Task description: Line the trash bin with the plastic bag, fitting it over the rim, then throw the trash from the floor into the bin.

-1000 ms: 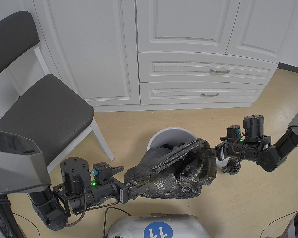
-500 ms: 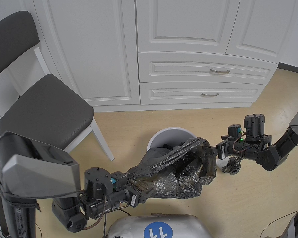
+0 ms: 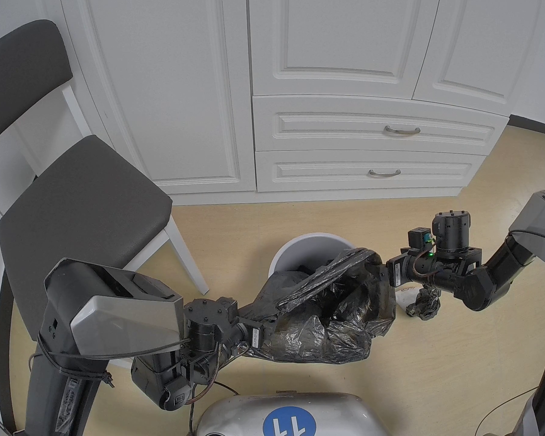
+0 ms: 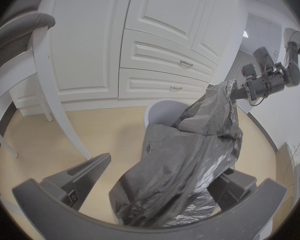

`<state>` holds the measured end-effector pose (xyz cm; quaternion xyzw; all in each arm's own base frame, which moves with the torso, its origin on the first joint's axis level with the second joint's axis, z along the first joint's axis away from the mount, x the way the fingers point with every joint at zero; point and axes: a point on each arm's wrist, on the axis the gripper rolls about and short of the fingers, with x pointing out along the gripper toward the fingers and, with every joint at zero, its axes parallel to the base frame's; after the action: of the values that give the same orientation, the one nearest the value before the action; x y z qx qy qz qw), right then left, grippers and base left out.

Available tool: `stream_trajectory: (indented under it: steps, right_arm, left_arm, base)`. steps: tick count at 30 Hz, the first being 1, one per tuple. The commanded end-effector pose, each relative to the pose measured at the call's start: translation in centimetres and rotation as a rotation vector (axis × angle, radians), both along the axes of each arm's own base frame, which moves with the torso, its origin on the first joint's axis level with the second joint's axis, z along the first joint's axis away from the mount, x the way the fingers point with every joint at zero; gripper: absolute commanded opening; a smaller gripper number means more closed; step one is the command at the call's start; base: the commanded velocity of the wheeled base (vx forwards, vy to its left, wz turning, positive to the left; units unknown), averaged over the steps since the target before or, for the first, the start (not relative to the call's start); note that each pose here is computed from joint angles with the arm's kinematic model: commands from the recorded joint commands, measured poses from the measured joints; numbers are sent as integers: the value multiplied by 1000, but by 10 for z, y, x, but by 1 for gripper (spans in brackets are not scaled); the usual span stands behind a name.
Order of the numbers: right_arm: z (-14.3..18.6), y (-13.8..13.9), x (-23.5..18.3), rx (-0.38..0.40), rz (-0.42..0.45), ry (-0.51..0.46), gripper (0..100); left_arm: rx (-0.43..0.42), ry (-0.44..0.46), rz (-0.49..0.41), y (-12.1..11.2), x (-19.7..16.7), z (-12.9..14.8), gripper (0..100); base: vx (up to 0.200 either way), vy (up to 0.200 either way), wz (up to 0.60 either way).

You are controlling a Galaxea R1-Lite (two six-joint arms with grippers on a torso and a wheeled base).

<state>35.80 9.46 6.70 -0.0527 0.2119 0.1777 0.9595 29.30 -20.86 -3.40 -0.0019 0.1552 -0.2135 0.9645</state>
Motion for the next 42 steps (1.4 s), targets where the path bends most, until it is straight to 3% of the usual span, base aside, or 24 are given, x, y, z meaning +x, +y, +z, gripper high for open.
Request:
stream_trajectory:
  steps: [1, 11, 25, 35, 42]
  right_arm:
    - [-18, 11, 20, 47, -52, -17, 100]
    - [-19, 20, 51, 240, -137, -109, 100]
    - [-53, 32, 83, 409, -168, -149, 100]
    - [-53, 33, 97, 499, -209, -152, 100]
    - [-51, 24, 113, 491, -309, -137, 100]
  left_arm:
    - [-37, -16, 28, 3, 8, 6, 100]
    - [-122, -84, 123, 13, 45, 12, 100]
    - [-163, -146, 264, 16, 83, -1, 100]
    - [-193, -188, 287, 13, 111, 6, 100]
    - [-227, -168, 296, 5, 128, 14, 100]
  base:
    - [0, 0, 0]
    - [0, 0, 0]
    - [0, 0, 0]
    - [0, 0, 0]
    - [0, 0, 0]
